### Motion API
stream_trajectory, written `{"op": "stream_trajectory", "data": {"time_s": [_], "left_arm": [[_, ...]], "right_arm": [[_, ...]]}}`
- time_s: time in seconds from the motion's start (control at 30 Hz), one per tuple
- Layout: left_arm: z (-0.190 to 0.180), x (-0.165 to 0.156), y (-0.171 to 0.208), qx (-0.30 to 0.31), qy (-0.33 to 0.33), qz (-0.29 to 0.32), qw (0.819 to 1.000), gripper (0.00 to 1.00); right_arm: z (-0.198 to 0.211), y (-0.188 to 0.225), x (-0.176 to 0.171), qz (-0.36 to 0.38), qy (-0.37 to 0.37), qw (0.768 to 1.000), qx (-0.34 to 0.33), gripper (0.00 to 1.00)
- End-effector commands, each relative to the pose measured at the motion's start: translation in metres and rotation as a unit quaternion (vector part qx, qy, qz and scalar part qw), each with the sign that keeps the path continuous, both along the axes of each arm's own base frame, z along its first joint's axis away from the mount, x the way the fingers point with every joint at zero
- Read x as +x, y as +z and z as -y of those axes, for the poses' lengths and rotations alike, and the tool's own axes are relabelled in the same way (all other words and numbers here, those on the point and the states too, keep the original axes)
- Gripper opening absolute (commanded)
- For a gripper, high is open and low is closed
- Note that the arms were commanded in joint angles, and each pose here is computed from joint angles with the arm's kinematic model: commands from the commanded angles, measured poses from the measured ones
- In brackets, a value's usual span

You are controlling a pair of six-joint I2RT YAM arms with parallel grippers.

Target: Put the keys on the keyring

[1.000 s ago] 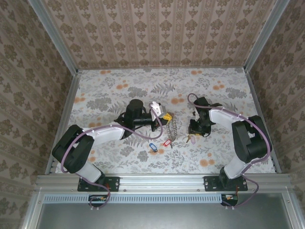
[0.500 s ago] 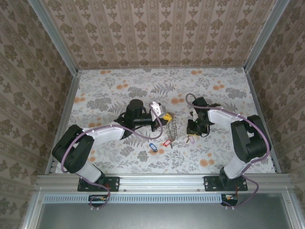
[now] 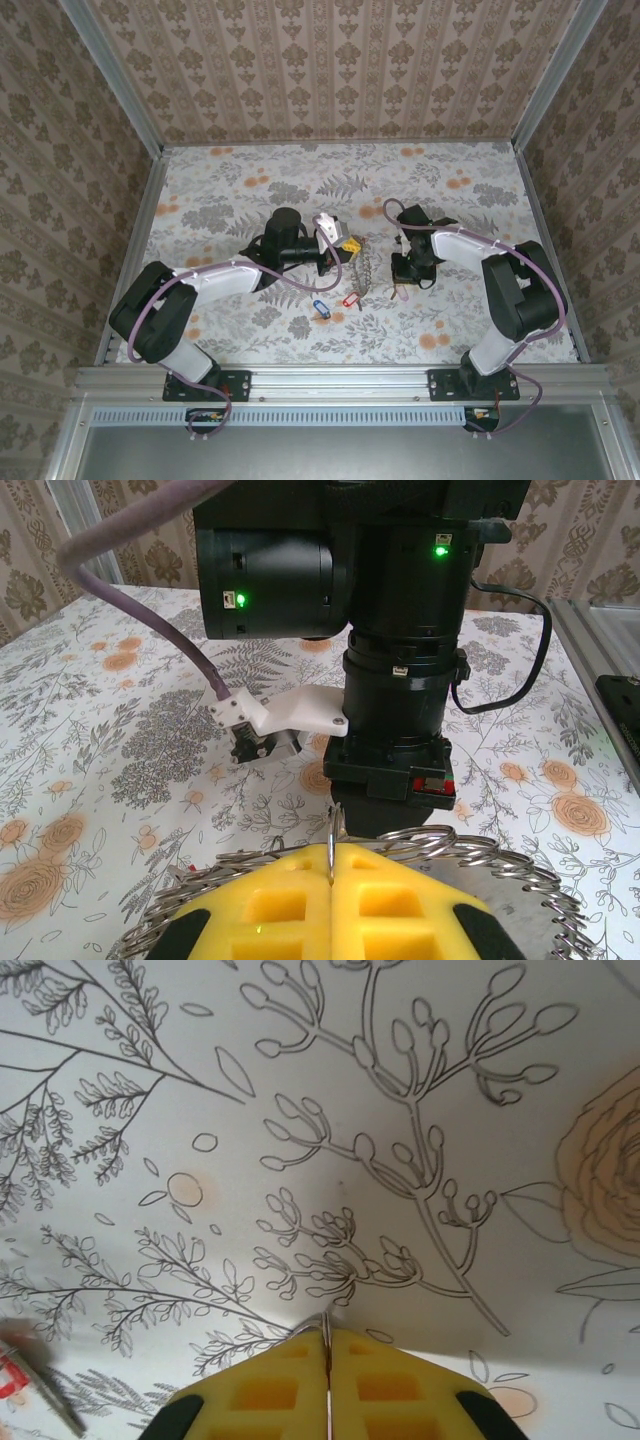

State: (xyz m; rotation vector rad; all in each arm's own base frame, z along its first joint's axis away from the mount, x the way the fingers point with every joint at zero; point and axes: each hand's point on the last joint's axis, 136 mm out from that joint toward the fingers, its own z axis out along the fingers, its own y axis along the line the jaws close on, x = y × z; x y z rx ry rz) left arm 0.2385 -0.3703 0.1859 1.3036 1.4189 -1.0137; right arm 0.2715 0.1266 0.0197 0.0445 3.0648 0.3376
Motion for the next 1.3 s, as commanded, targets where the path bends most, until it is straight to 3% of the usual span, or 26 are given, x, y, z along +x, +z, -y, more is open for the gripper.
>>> {"op": "stream_trajectory", "data": {"time_s": [0.0, 0.13, 0.23, 0.47, 0.57, 0.63, 1.03, 1.27], "left_arm": [[0.003, 0.005, 0.024, -0.026, -0.004, 0.015, 1.0, 0.0], [0.002, 0.006, 0.022, -0.026, -0.002, 0.009, 1.0, 0.0], [0.002, 0.006, 0.021, -0.028, -0.002, 0.003, 1.0, 0.0], [0.003, 0.007, 0.025, -0.04, -0.005, 0.003, 0.999, 0.0], [0.004, 0.005, 0.025, -0.04, -0.012, 0.003, 0.999, 0.0], [0.005, 0.004, 0.025, -0.039, -0.017, 0.004, 0.999, 0.0], [0.008, -0.004, 0.026, -0.035, -0.034, 0.007, 0.999, 0.0], [0.01, -0.005, 0.028, -0.035, -0.037, 0.015, 0.999, 0.0]], "right_arm": [[0.007, 0.014, 0.002, 0.018, 0.007, 1.0, -0.023, 0.06], [-0.002, 0.053, 0.008, 0.108, 0.053, 0.993, 0.017, 0.02], [-0.019, 0.094, 0.004, 0.203, 0.124, 0.968, 0.076, 0.02], [-0.057, 0.168, -0.028, 0.373, 0.315, 0.855, 0.175, 0.0], [-0.066, 0.188, -0.036, 0.425, 0.362, 0.809, 0.187, 0.0], [-0.069, 0.197, -0.038, 0.443, 0.381, 0.79, 0.186, 0.0], [-0.088, 0.216, -0.016, 0.471, 0.403, 0.768, 0.161, 0.0], [-0.095, 0.21, 0.0, 0.466, 0.4, 0.776, 0.139, 0.0]]}}
